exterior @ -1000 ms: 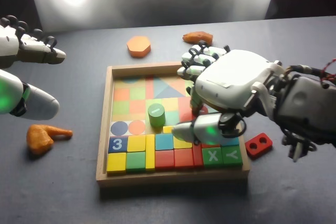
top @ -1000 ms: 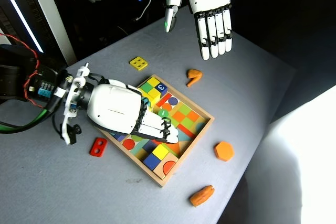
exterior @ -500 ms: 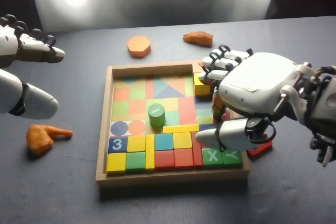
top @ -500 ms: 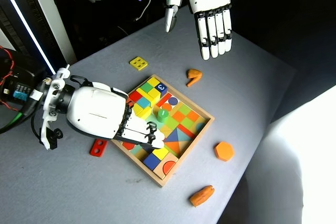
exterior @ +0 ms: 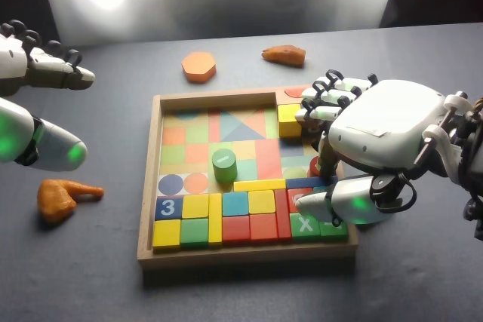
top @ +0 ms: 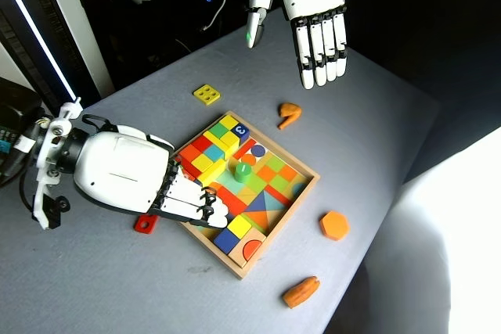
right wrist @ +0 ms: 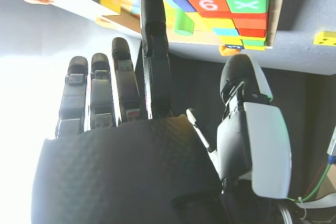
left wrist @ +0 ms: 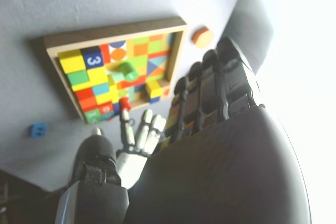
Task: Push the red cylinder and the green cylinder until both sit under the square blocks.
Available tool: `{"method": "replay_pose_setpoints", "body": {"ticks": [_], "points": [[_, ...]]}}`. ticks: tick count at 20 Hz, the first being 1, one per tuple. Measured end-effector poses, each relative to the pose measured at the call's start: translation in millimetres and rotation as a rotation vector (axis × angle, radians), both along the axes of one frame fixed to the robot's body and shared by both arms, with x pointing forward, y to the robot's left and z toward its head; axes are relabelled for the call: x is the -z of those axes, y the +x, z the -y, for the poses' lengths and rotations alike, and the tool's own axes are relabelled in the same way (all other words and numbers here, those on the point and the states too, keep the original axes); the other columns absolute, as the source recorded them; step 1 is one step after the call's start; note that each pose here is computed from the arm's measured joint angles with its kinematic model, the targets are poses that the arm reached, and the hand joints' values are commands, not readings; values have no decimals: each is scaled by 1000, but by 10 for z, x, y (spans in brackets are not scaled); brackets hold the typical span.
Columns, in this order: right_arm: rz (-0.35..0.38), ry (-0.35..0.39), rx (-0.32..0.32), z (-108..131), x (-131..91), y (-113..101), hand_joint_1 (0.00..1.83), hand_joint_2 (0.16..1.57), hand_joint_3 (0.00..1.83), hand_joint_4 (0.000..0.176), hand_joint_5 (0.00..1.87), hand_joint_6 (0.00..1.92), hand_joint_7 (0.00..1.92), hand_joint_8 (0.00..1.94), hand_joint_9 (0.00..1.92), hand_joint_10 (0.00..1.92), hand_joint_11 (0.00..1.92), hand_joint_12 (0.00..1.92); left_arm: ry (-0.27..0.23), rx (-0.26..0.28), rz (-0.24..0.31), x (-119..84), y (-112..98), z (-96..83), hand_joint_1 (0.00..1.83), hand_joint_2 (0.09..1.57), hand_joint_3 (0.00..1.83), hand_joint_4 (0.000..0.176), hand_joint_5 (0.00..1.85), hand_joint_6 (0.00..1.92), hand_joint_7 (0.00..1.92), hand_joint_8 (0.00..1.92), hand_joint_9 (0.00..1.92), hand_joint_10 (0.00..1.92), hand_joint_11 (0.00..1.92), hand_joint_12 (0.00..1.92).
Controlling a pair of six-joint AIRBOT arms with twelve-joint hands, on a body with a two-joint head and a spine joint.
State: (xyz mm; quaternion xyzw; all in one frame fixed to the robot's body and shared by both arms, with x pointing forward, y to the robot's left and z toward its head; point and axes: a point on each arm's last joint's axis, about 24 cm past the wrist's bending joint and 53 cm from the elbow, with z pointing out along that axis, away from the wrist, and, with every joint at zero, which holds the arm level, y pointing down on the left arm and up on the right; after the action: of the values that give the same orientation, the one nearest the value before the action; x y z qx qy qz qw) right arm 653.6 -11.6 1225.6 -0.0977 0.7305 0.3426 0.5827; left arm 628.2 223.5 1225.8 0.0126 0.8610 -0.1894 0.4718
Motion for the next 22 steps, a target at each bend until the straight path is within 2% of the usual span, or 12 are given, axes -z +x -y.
{"method": "replay_pose_setpoints", "body": {"ticks": [4, 9, 10, 13, 16, 19, 22], "points": [[2, 16, -13, -39, -81, -12, 64, 1177, 5, 0, 984, 14, 227, 11, 46, 14, 0, 0, 1, 0, 1, -1, 1, -1, 0, 1175, 0, 8, 61, 2, 102, 3, 91, 5, 0, 274], [23, 58, -15, -66, -292, 4, 86, 1179, 4, 0, 917, 0, 175, 0, 21, 2, 0, 0, 2, 0, 1, -1, 2, -2, 0, 1194, 5, 0, 59, 9, 69, 2, 66, 3, 0, 251], [26, 70, -17, -73, -345, 6, 72, 1180, 3, 0, 909, 0, 174, 0, 19, 0, 0, 0, 1, 0, 1, -1, 1, -2, 0, 1189, 1, 0, 58, 6, 65, 2, 67, 4, 0, 314], [41, 87, -19, -121, -440, 13, 58, 1169, 0, 0, 929, 8, 189, 4, 34, 6, 0, 0, 2, 0, 1, -1, 2, -2, 0, 1182, 0, 0, 8, 0, 2, 0, 11, 0, 0, 331], [34, 93, -53, -372, -409, 18, 33, 1159, 0, 0, 938, 9, 188, 2, 30, 3, 0, 0, 1, 0, 1, -1, 1, -1, 0, 1191, 2, 0, 0, 0, 14, 4, 60, 16, 0, 490], [39, 105, -45, -539, -404, 137, 49, 1167, 0, 0, 936, 6, 196, 6, 38, 8, 0, 0, 0, 0, 1, -2, 1, 0, 0, 1183, 0, 2, 58, 17, 98, 16, 116, 24, 0, 397], [34, 132, -27, -574, -420, 256, 49, 1168, 0, 0, 936, 4, 199, 4, 35, 5, 1, 1, 4, -1, 3, -2, 4, -6, 0, 1163, 0, 0, 10, 3, 58, 3, 71, 4, 0, 155]]}}
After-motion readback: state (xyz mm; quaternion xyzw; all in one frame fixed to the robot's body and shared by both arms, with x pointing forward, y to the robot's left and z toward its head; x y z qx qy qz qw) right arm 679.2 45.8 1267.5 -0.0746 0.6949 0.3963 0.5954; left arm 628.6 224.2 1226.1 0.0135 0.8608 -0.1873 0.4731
